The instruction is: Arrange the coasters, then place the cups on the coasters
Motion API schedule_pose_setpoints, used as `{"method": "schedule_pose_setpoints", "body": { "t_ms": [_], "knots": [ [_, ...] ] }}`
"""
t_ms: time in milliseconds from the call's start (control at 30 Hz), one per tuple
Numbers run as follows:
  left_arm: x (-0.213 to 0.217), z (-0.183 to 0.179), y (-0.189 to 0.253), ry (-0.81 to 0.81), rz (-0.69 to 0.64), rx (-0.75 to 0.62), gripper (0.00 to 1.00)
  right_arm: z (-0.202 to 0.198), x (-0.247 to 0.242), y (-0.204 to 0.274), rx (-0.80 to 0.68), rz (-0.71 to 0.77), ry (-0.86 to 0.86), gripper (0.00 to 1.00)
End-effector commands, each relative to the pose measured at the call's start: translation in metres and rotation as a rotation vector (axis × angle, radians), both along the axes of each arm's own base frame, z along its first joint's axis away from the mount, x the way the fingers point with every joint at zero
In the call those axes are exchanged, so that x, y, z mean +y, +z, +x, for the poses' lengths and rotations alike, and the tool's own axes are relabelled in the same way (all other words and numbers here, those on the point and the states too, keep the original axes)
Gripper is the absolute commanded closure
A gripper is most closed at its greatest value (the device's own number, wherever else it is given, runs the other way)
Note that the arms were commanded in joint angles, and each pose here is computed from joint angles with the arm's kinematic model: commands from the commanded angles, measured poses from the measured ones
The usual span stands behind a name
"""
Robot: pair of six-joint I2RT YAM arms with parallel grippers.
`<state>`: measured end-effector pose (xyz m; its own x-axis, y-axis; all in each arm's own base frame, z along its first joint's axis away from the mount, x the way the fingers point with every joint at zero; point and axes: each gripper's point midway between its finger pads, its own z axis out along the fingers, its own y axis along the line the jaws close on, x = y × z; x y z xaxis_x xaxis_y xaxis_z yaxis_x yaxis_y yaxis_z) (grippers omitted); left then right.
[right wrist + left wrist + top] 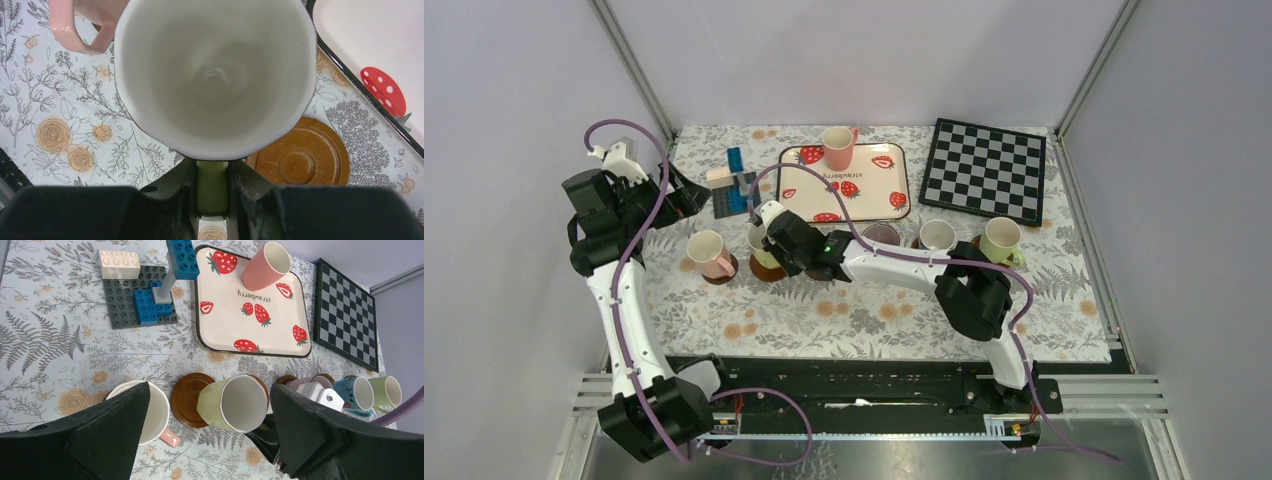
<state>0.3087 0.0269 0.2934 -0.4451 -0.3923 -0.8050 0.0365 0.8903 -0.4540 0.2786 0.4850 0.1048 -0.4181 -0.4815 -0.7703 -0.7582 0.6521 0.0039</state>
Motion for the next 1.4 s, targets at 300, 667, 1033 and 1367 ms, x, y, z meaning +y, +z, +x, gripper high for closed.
{"method": "schedule_pose_setpoints", "body": {
  "t_ms": [300,667,1033,1367],
  "knots": [
    [0.002,0.004,0.007,-0.003,0.008,-0.036,0.01,0.018,0.034,0.036,-0.057,0.161,-0.038,1.0],
    [0.002,0.005,0.006,-0.002,0.004,-0.031,0.01,0.019,0.038,0.019,-0.028,0.144,-0.049,1.0],
    [0.002,0.004,0.005,0.002,0.003,-0.03,0.01,0.022,0.037,0.014,-0.016,0.129,-0.076,0.8],
    [0.002,0.005,0.004,0.003,-0.001,-0.026,0.01,0.017,0.035,0.015,0.011,0.122,-0.076,0.62]
  ]
}}
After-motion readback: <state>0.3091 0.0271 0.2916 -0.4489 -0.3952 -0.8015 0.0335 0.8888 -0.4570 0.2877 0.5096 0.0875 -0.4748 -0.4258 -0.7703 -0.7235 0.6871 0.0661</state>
